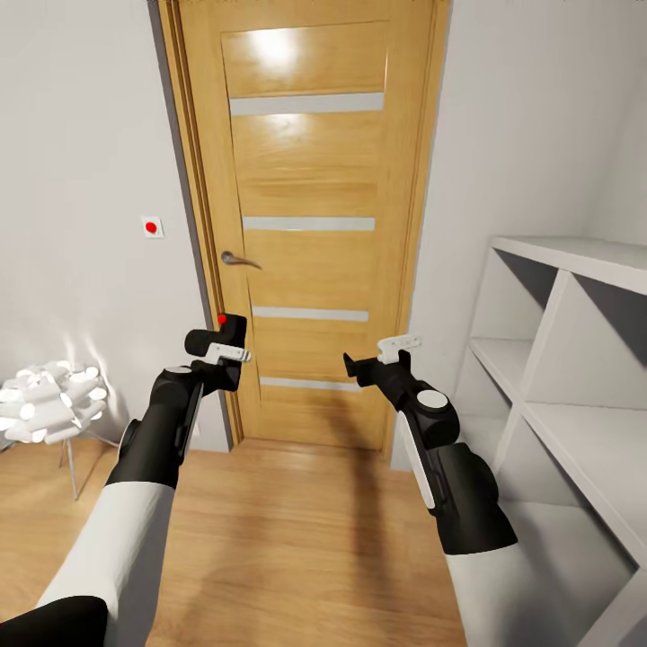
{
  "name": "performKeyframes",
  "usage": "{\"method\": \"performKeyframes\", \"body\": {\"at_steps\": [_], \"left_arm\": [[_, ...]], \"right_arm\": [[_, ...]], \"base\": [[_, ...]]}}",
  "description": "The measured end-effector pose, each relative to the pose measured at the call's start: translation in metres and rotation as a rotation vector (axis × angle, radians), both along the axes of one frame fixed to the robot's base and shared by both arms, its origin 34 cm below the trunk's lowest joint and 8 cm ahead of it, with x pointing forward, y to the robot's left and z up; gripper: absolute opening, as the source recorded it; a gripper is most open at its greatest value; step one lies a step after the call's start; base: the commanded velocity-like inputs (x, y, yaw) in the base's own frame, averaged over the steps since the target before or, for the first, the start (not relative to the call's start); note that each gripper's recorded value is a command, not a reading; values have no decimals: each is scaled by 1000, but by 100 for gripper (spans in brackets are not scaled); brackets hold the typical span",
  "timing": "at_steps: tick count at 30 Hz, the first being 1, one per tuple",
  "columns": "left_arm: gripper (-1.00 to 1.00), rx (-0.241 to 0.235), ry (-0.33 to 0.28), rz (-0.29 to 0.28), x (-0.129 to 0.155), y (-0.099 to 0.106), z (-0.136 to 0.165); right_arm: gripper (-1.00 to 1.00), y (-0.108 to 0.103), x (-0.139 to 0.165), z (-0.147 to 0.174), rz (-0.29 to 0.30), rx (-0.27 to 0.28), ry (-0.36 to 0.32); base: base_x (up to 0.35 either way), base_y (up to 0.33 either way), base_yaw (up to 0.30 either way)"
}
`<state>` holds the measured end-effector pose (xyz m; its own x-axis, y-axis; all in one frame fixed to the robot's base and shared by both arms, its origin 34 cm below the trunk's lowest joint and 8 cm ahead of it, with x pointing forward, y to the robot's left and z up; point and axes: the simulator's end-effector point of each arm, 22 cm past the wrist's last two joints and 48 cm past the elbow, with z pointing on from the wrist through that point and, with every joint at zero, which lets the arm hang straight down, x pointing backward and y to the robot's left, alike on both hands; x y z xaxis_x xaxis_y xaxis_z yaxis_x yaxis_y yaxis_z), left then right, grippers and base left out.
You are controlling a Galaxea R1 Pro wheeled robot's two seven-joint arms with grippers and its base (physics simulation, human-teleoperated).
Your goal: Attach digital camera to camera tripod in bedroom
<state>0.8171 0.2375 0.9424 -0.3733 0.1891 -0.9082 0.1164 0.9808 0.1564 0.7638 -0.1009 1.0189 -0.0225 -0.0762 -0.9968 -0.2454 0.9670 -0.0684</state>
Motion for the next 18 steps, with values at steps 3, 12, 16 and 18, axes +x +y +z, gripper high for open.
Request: {"method": "performKeyframes", "body": {"at_steps": [3,12,16,18], "left_arm": [[-100,-1,7,-1,1,-1,3],[-100,-5,8,-4,3,-1,19],[-100,-6,17,-5,2,-1,21],[-100,-5,31,-4,-1,-1,15]], "right_arm": [[100,0,1,6,0,0,0],[100,0,3,22,0,0,1],[100,0,4,29,0,-1,3],[100,0,4,31,0,-3,5]], "base": [[0,0,0],[0,0,0],[0,0,0],[0,0,0]]}}
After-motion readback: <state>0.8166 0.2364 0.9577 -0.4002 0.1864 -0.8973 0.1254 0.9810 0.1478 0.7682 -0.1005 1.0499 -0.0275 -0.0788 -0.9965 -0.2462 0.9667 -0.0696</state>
